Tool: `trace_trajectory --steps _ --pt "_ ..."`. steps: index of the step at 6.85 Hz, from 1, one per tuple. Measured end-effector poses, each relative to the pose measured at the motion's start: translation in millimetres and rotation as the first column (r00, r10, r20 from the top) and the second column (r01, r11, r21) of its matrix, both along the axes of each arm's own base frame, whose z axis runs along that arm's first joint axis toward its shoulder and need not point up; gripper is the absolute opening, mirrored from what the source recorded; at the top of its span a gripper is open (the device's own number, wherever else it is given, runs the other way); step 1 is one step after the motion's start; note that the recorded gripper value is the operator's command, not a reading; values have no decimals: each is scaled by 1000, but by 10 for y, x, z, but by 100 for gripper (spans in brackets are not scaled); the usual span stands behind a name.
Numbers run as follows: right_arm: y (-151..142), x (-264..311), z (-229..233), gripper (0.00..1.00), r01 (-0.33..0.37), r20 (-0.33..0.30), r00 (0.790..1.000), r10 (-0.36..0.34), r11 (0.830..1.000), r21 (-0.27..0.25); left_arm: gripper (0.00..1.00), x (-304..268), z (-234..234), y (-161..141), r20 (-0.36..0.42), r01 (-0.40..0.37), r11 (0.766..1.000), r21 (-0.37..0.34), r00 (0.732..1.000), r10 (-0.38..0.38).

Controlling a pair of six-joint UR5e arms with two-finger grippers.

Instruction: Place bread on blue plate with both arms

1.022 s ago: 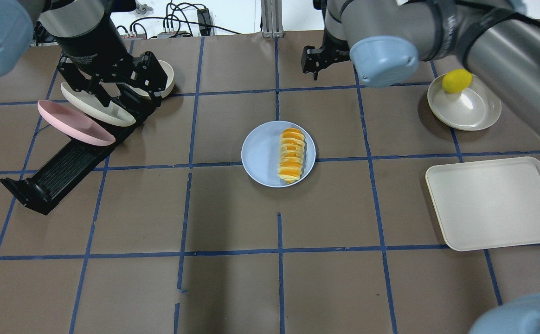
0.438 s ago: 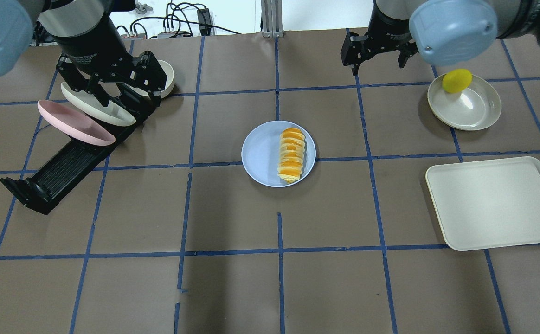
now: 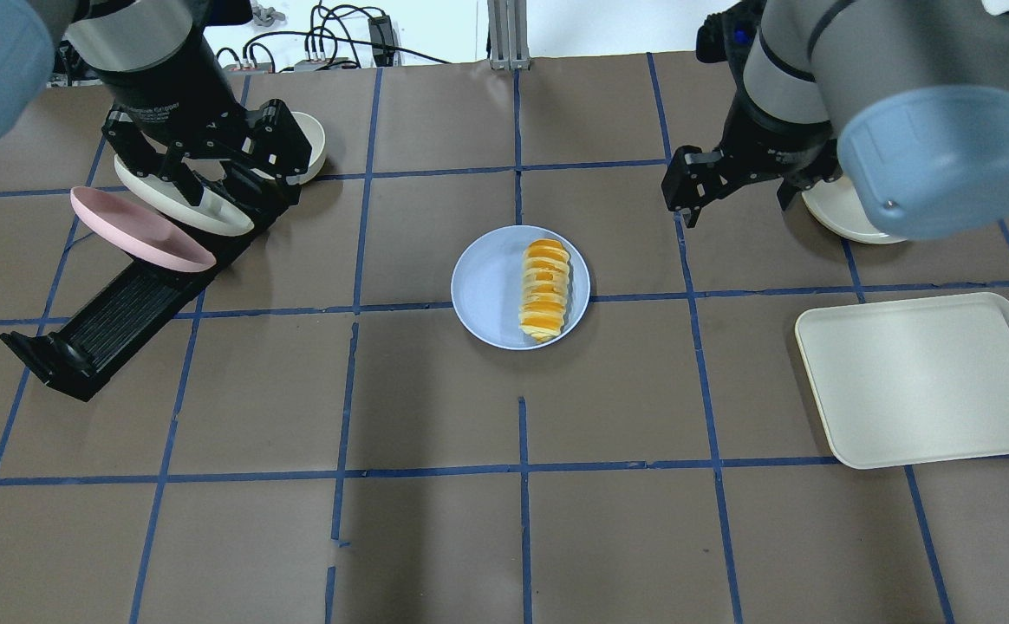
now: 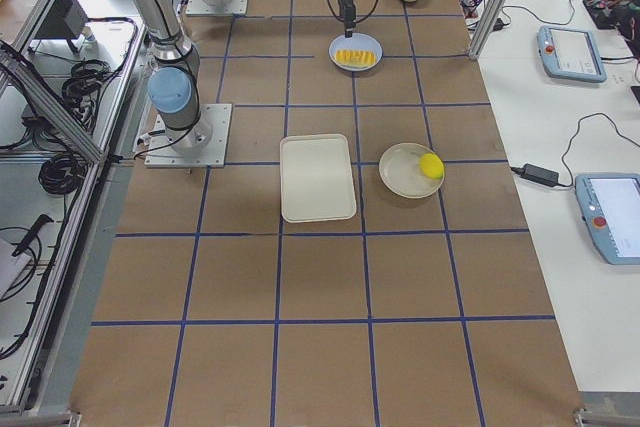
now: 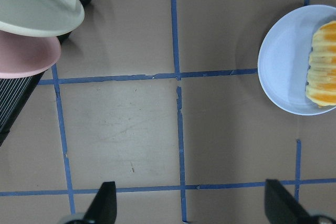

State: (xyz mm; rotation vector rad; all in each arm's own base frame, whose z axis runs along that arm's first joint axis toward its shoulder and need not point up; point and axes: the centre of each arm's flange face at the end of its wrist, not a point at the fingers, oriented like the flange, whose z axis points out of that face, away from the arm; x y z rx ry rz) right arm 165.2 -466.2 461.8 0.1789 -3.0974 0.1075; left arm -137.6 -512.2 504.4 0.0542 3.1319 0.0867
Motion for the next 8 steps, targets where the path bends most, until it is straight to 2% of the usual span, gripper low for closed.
trace_trajectory --steps 2,4,8 --pt "186 -44 74 100 65 27 997 -66 998 19 100 2 26 7 0 -1 1000 7 1000 1" --pt "193 -186 173 100 135 23 990 -136 989 53 100 6 22 9 -2 -1 1000 9 1000 1" --pt "33 -189 499 100 147 56 987 -152 986 81 100 -6 20 12 -1 2 1000 5 1000 -2"
